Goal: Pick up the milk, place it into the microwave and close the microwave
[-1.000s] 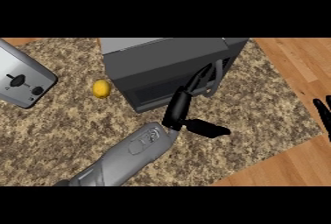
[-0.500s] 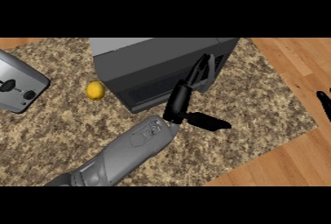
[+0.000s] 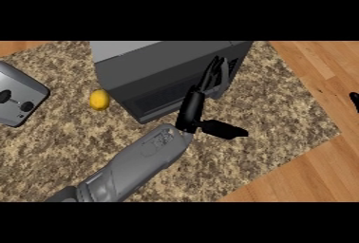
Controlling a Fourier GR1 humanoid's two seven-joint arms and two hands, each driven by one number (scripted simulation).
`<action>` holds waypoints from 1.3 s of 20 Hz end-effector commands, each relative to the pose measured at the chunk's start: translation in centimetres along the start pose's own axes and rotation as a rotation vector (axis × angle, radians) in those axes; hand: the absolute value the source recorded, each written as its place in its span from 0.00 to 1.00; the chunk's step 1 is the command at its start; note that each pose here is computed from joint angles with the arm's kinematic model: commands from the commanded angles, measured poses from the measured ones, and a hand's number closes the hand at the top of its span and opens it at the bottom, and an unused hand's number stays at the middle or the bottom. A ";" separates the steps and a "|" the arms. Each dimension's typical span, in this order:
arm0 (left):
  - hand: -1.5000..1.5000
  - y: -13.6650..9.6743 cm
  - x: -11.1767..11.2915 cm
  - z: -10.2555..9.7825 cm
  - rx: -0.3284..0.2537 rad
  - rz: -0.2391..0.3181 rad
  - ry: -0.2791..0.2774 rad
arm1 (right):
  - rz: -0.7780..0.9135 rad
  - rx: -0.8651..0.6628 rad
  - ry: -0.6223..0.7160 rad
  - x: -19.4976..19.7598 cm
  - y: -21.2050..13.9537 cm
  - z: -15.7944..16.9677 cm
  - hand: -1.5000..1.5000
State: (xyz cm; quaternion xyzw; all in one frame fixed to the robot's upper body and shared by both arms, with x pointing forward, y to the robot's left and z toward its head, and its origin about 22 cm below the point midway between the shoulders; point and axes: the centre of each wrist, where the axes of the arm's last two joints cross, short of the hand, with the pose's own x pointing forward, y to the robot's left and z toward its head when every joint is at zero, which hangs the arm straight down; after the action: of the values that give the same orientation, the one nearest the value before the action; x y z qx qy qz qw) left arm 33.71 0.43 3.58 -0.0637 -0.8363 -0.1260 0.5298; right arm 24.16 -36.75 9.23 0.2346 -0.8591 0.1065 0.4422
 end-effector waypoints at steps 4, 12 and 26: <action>0.00 -0.1 0.8 -1.7 0.029 0.005 -0.014 | -0.005 0.014 0.002 0.7 -0.6 -0.7 0.00; 0.00 0.0 0.2 -1.3 0.043 0.004 -0.010 | -0.016 0.033 0.006 1.1 -1.0 -1.3 0.00; 0.00 -0.1 0.0 -1.4 0.047 0.008 -0.034 | -0.039 0.066 0.008 1.6 -1.3 -2.3 0.00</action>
State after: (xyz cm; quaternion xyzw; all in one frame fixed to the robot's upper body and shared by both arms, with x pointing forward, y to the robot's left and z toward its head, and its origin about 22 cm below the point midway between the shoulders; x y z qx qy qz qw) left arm 33.75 0.35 2.82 -0.0642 -0.8483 -0.1095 0.5141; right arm 25.50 -37.61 11.59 0.2587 -0.8495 0.1226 0.4431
